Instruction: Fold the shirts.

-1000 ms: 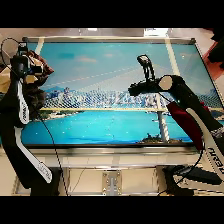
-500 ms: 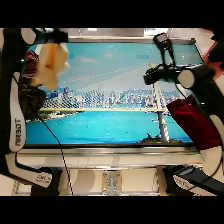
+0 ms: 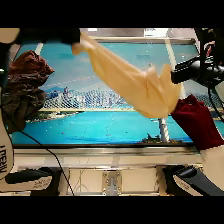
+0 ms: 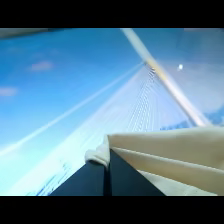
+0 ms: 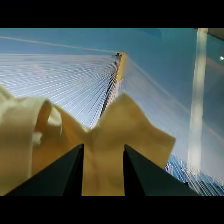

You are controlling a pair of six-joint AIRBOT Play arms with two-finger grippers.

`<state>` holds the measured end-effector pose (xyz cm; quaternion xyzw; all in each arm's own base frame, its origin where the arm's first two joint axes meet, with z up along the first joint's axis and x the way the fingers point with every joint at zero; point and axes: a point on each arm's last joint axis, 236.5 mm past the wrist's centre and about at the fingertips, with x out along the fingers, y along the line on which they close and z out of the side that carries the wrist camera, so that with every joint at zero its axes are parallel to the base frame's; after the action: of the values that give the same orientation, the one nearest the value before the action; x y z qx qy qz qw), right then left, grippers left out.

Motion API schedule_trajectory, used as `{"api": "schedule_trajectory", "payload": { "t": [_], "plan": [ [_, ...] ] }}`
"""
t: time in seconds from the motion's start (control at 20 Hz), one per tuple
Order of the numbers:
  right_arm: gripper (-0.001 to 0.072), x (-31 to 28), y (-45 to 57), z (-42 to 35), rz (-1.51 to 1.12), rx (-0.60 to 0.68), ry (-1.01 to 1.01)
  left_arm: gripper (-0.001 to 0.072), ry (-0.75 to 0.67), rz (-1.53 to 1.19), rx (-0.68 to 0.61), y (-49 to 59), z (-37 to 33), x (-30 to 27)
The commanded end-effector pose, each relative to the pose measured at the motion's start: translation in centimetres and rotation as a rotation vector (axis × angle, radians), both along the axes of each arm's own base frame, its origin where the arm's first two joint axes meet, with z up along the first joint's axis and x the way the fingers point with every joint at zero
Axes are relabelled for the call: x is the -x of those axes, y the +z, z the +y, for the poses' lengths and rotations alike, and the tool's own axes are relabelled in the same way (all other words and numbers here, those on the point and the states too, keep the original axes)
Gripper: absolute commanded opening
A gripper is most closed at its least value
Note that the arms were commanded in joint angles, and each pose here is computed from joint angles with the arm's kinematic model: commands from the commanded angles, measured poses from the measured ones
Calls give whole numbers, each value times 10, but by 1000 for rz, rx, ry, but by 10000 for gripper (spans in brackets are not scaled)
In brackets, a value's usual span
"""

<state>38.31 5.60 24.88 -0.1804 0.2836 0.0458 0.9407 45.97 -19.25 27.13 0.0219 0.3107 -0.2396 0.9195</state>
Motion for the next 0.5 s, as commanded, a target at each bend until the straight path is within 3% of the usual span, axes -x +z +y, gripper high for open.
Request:
{"api": "schedule_trajectory", "payload": {
  "t": [0.0,0.25,0.4,0.45],
  "plan": [
    [302,3,-40,0,70,-21,-26,9,114,354,-268,-139,49,17],
    [304,10,-132,7,212,-45,-31,9,265,614,-713,-280,145,43],
    [344,20,-197,-17,363,-152,-143,9,306,617,-749,-289,166,36],
    [412,24,-217,-30,419,-199,-200,9,339,600,-738,-287,172,31]
  ]
}}
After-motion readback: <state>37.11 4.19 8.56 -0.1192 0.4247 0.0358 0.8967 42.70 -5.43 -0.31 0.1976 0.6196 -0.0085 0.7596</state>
